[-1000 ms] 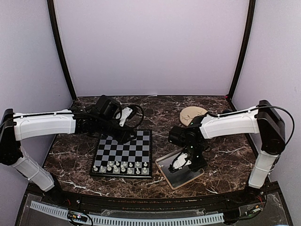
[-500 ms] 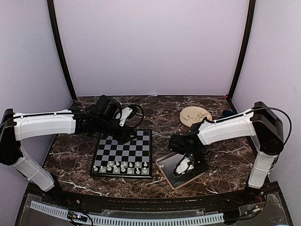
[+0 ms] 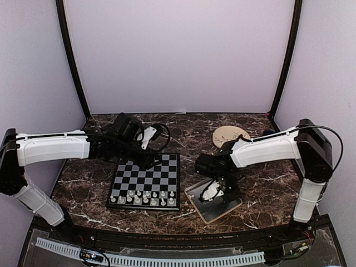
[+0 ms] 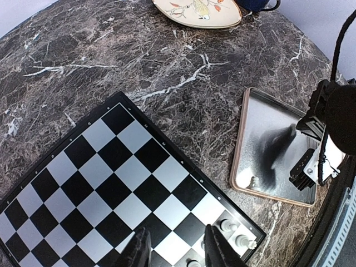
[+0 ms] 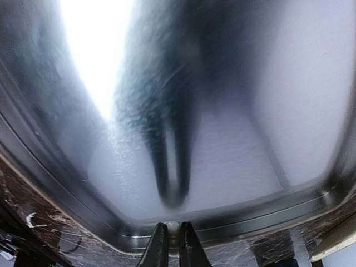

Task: Set up the chess pieces on the board
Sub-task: Pick up the pawn from the storage box, then place the pawn on the chessboard.

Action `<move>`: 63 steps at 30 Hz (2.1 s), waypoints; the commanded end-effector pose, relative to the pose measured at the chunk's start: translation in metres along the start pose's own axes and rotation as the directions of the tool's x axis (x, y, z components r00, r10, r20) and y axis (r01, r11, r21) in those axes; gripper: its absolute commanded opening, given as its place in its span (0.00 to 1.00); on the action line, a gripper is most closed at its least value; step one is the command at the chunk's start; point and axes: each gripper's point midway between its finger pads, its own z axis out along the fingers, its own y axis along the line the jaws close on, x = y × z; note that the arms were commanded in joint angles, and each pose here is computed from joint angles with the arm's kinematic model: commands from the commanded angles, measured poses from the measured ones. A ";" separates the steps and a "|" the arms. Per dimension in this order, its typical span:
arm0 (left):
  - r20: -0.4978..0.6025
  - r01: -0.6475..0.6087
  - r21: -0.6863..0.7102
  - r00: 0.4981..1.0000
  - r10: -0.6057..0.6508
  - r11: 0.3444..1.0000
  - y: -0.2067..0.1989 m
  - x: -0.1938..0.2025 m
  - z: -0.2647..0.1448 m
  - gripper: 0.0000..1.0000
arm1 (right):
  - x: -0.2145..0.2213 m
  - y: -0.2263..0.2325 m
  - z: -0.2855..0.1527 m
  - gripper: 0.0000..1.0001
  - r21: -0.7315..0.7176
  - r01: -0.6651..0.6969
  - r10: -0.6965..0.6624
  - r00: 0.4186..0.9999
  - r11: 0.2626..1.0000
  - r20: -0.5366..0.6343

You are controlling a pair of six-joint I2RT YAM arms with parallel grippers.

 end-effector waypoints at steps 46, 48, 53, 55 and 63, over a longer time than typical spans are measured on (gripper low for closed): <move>0.113 0.037 -0.204 0.994 -0.014 0.978 0.031 -0.011 -0.059 0.36 | -0.215 -0.148 -0.111 0.14 -0.144 -0.135 0.181 0.328 0.980 0.927; 0.111 0.036 -0.201 0.994 -0.014 0.979 0.031 -0.009 -0.056 0.36 | -0.208 -0.150 -0.125 0.14 -0.123 -0.144 0.163 0.307 0.982 0.938; 0.081 0.026 -0.192 0.997 -0.011 0.981 0.031 -0.003 -0.042 0.39 | -0.193 -0.160 -0.160 0.14 -0.095 -0.169 0.140 0.275 0.981 0.951; 0.049 0.010 -0.184 0.999 -0.001 0.983 0.030 0.000 -0.035 0.40 | -0.182 -0.161 -0.178 0.21 -0.146 -0.191 0.192 0.249 0.971 0.949; -0.091 -0.100 -0.034 0.991 0.097 0.994 0.010 0.011 0.001 0.38 | -0.076 -0.173 -0.198 0.36 -0.204 -0.346 0.305 0.270 0.916 0.913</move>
